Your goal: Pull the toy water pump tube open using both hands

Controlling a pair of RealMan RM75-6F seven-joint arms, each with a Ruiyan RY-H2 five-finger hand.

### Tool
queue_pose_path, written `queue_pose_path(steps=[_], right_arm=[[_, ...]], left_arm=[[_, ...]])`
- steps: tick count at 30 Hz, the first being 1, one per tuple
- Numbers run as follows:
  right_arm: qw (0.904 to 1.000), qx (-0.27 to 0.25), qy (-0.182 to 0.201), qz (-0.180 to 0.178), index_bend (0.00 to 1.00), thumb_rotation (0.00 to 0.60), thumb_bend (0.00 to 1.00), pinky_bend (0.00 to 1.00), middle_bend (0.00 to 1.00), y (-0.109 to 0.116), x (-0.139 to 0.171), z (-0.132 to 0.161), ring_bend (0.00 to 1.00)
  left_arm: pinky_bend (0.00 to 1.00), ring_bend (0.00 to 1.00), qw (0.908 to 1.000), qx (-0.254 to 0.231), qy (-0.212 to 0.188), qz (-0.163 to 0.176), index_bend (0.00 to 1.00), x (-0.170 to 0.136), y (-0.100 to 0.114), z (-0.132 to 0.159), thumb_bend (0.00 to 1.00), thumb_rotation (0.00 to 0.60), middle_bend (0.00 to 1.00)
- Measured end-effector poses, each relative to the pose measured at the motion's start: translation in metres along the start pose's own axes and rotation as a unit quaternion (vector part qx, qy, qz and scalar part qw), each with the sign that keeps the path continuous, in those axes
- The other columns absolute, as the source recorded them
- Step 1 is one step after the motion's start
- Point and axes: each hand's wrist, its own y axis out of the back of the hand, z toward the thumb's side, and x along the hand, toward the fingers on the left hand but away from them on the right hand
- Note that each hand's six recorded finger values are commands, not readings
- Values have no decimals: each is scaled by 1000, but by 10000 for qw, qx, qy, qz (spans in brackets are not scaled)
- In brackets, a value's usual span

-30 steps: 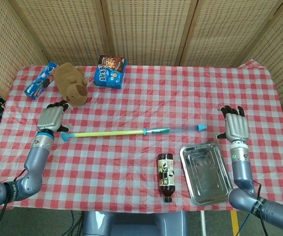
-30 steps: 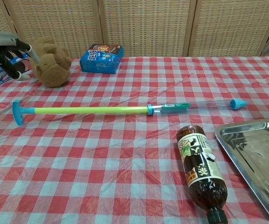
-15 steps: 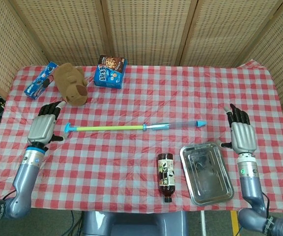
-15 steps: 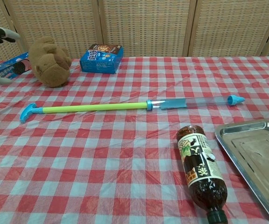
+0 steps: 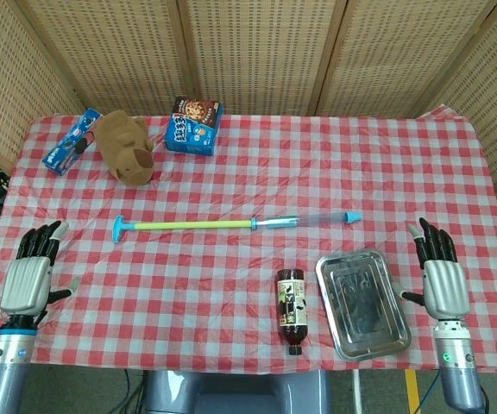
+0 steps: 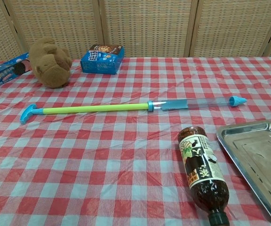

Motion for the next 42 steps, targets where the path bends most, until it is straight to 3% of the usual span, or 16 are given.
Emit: queue_pose_path(steps=[10,12,15,18,20,23,26,32,36,39,40,41,42], right_arm=[[9991,-133,157,-382,43,600,97,0,4,6,15,-1,0],[9991,-149,135,-381,89,600,95,0,55,6,17,-2,0],[9982,-217,111,-542,211,600,94,0,220,10,17,-1,31],[9954,-312,102,-895,318,600,106,4,384,17,16,0,150],[9926,-391,105,-1148,423,600,119,50,560,22,17,1,322],[9862,-441,112,-1593,493,600,137,108,729,29,17,1,525],[9804,-446,132,-1912,509,600,151,132,791,31,19,2,615],[9740,-524,208,-2195,596,600,152,167,831,34,20,5,653],[9734,-577,242,-2203,613,600,142,166,824,34,20,5,643],[9762,-657,298,-2046,538,600,122,86,587,31,20,7,509],[9778,-676,320,-1957,460,600,116,40,457,29,19,7,410],[9796,-685,343,-1855,412,600,112,23,391,27,19,8,349],[9822,-685,371,-1711,319,600,102,3,260,25,18,8,217]], left_arm=[[0,0,10000,-16,26,88,0,-10,1,-11,235,600,0],[0,0,10000,20,-8,85,0,-12,1,-9,236,600,0],[0,0,9999,23,-67,110,0,-16,1,-6,236,600,0],[0,0,9999,5,-45,101,0,-16,1,-7,236,600,0],[0,0,10000,1,-24,79,4,-15,0,-8,237,600,0],[0,0,10000,9,-8,64,11,-14,0,-8,237,600,0],[0,0,10000,32,-31,62,15,-14,-1,-7,238,600,0],[0,0,9999,32,-59,86,23,-15,0,-5,242,600,0],[0,0,9999,61,-62,100,27,-15,0,-5,244,600,0],[0,0,9999,62,-51,109,27,-15,0,-6,244,600,0],[0,0,9999,66,-47,116,27,-14,1,-6,245,600,0],[0,0,9999,72,-46,121,27,-14,1,-7,244,600,0],[0,0,9999,81,-45,125,27,-14,1,-7,245,600,0]])
